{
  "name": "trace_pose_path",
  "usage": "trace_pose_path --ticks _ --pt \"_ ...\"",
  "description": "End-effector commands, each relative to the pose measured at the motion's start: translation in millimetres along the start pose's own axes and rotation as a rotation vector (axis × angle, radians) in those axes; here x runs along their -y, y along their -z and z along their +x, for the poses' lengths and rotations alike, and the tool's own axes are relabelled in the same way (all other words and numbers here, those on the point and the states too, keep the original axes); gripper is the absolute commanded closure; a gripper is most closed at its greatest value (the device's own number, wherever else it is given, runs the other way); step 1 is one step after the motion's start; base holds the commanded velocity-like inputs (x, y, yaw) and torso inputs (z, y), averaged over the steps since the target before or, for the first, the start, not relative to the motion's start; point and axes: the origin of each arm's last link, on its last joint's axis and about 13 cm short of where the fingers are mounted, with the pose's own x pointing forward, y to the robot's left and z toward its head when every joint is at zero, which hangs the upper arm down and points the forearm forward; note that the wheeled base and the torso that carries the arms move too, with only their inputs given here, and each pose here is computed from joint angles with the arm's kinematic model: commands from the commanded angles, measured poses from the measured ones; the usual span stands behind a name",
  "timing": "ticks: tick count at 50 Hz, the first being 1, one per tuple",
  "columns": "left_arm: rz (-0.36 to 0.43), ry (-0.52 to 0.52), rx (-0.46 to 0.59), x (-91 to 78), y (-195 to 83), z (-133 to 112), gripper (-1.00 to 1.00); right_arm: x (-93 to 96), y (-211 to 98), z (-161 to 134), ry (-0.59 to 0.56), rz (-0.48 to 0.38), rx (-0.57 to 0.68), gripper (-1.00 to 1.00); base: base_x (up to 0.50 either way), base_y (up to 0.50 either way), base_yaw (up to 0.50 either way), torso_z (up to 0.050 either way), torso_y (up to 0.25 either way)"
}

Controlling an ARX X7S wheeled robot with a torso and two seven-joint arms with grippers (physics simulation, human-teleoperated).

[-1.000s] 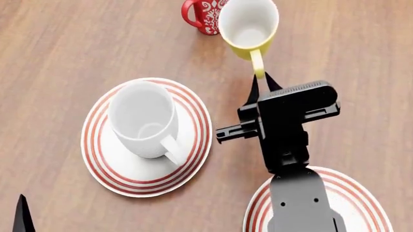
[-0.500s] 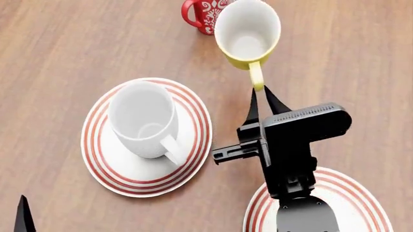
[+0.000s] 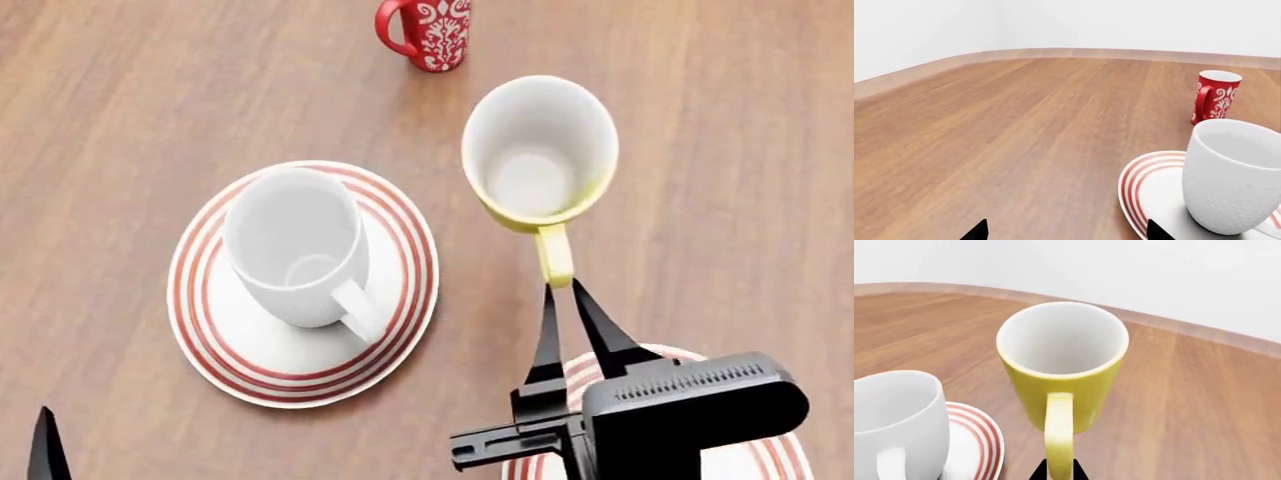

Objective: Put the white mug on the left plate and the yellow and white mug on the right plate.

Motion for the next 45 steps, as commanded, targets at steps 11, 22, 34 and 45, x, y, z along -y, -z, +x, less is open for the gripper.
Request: trace_pose_path --ticks 11,22,34,45 --pt "-0.007 0.007 0.011 2.1 0.2 -1.6 -1.0 -3.0 -22.8 -68.4 0.041 -0.043 0.004 1.0 0.0 0.0 0.0 0.0 0.0" --pt "-0.007 0.01 0.007 3.6 0.3 -1.7 -1.0 -5.9 -29.0 -92.1 0.051 -0.068 -0.012 1.0 0.0 0.0 0.0 0.0 0.001" --pt "-0.004 0.01 0.007 5.7 0.2 -2.3 -1.0 -5.9 -25.3 -124.7 0.085 -0.078 -0.117 1.0 0.0 0.0 0.0 0.0 0.0" --pt "-0.004 0.011 0.005 6.7 -0.2 -3.3 -1.0 -6.9 -22.1 -148.8 0.108 -0.054 -0.152 1.0 0.0 0.0 0.0 0.0 0.0"
